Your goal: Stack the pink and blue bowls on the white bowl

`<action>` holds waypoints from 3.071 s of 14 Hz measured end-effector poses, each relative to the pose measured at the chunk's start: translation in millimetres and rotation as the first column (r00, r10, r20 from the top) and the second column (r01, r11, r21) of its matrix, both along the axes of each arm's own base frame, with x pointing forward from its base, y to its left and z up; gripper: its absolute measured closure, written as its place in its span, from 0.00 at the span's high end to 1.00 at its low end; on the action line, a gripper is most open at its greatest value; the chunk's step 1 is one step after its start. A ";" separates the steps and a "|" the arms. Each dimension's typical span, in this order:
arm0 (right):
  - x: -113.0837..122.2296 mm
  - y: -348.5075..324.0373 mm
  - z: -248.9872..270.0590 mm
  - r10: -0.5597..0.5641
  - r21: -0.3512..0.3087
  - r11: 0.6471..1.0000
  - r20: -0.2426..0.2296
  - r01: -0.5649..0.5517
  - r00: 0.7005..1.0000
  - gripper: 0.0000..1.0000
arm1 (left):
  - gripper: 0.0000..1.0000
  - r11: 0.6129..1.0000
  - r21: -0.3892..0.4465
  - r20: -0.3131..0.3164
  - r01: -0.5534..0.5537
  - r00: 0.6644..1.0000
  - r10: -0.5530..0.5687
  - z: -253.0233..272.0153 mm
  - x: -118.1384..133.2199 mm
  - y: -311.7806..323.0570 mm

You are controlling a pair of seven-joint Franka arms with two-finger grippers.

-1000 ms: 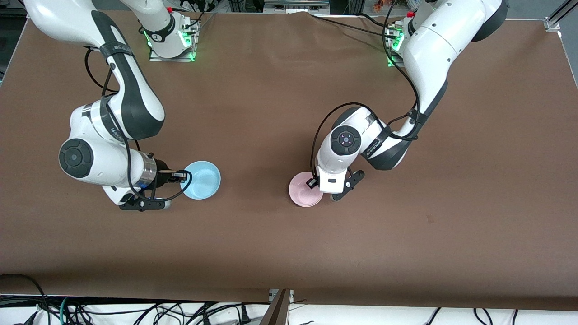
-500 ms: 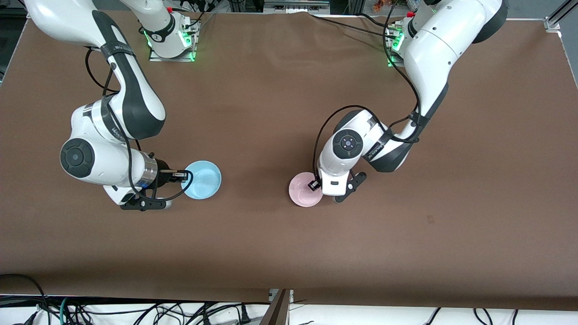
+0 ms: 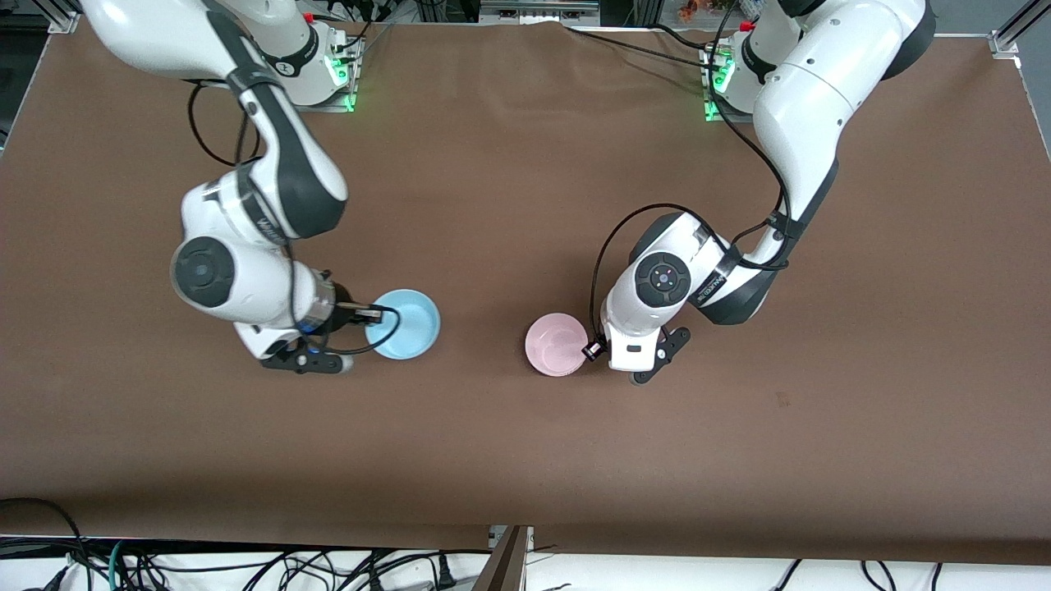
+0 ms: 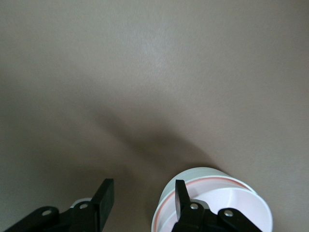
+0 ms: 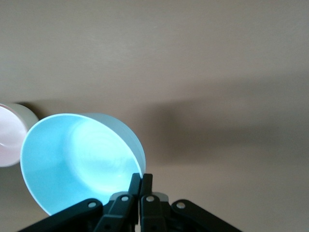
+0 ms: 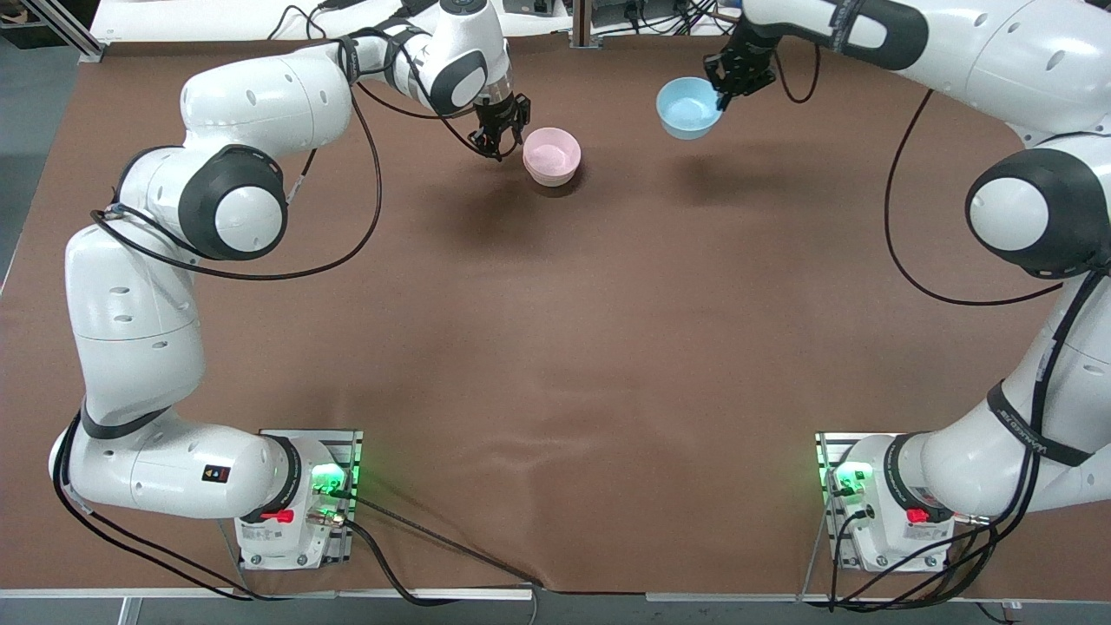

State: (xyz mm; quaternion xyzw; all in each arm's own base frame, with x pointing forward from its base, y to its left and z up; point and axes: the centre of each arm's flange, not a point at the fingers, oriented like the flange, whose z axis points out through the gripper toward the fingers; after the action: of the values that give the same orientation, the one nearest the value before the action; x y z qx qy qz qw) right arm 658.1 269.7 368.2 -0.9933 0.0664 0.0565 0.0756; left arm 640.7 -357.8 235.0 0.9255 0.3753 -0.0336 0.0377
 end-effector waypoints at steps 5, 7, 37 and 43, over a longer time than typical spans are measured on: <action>-14.5 74.0 -8.4 -0.124 0.024 0.992 0.025 0.123 0.992 0.02 | 0.61 1.000 0.007 -0.013 0.004 1.000 -0.004 -12.0 -1.4 0.5; -14.3 80.4 -9.9 -0.152 0.032 0.988 0.032 0.151 0.988 0.02 | 0.61 1.000 0.004 -0.007 0.002 1.000 -0.002 -8.7 0.2 0.2; -46.2 210.9 -118.9 -0.342 0.136 0.933 0.054 0.333 0.938 0.02 | 0.63 0.664 0.087 -0.158 0.742 0.669 -0.727 328.6 -16.4 246.6; -46.6 211.0 -119.0 -0.341 0.132 0.934 0.051 0.332 0.939 0.02 | 0.63 0.622 0.132 -0.137 0.772 0.636 -0.760 318.8 -36.8 252.2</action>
State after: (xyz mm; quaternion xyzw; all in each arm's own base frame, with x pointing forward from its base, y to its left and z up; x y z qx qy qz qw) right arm 611.5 480.7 249.2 -0.9622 0.2290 0.0104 0.1468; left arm 603.9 -105.6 553.7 0.9948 -0.0516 -0.0439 -0.0759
